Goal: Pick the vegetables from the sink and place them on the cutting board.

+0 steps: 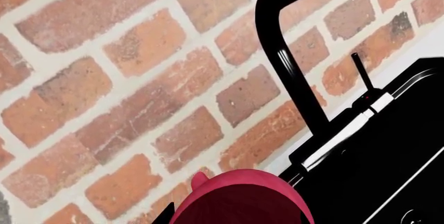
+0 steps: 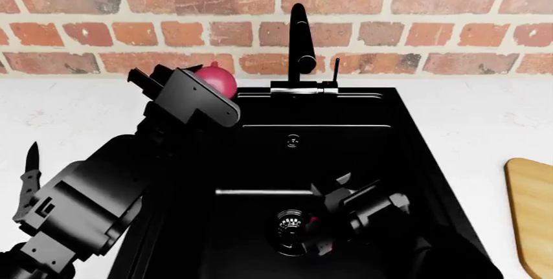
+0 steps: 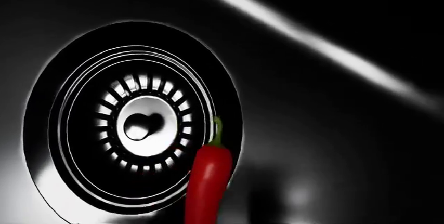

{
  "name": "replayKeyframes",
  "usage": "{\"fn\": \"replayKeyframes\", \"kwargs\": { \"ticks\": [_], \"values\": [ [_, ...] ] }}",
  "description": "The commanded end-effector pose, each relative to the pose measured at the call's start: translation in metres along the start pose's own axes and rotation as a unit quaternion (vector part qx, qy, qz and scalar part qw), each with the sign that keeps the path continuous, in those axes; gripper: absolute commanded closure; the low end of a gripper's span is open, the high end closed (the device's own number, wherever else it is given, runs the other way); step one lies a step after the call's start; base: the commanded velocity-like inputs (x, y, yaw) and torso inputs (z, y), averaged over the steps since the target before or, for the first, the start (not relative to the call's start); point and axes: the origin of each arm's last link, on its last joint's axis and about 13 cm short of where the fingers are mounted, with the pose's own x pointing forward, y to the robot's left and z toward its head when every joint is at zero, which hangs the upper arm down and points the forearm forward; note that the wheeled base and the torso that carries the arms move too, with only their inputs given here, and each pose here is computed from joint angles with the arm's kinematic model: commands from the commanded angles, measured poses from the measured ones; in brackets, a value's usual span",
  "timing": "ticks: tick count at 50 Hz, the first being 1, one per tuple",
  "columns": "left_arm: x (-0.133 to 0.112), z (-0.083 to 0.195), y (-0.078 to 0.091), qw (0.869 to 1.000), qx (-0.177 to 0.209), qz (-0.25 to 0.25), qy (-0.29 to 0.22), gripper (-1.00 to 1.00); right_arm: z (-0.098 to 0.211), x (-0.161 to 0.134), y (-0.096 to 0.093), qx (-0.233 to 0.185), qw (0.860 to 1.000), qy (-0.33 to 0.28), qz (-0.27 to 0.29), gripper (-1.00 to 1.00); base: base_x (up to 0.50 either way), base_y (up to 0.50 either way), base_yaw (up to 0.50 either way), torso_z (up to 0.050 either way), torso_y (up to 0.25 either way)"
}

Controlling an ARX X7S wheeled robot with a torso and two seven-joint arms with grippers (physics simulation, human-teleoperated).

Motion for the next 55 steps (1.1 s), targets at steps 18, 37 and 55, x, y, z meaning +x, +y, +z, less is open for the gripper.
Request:
{"fn": "replayKeyframes", "kwargs": {
  "ticks": [18, 37, 55],
  "values": [
    [0.0, 0.001, 0.0, 1.0, -0.009, 0.005, -0.004, 1.0, 0.006, 0.003, 0.003, 0.06, 0.996, -0.067, 0.004, 1.0, 0.0, 0.0, 0.0, 0.0, 0.0],
    [-0.002, 0.011, 0.004, 1.0, -0.021, 0.005, -0.014, 1.0, 0.035, -0.105, -0.013, 0.05, 0.978, -0.194, -0.062, 1.0, 0.0, 0.0, 0.0, 0.0, 0.0],
    [-0.005, 0.017, 0.006, 0.998, -0.055, 0.011, -0.036, 1.0, 0.013, -0.181, -0.014, 0.01, 0.947, -0.296, -0.126, 1.0, 0.0, 0.0, 0.0, 0.0, 0.055]
  ]
}}
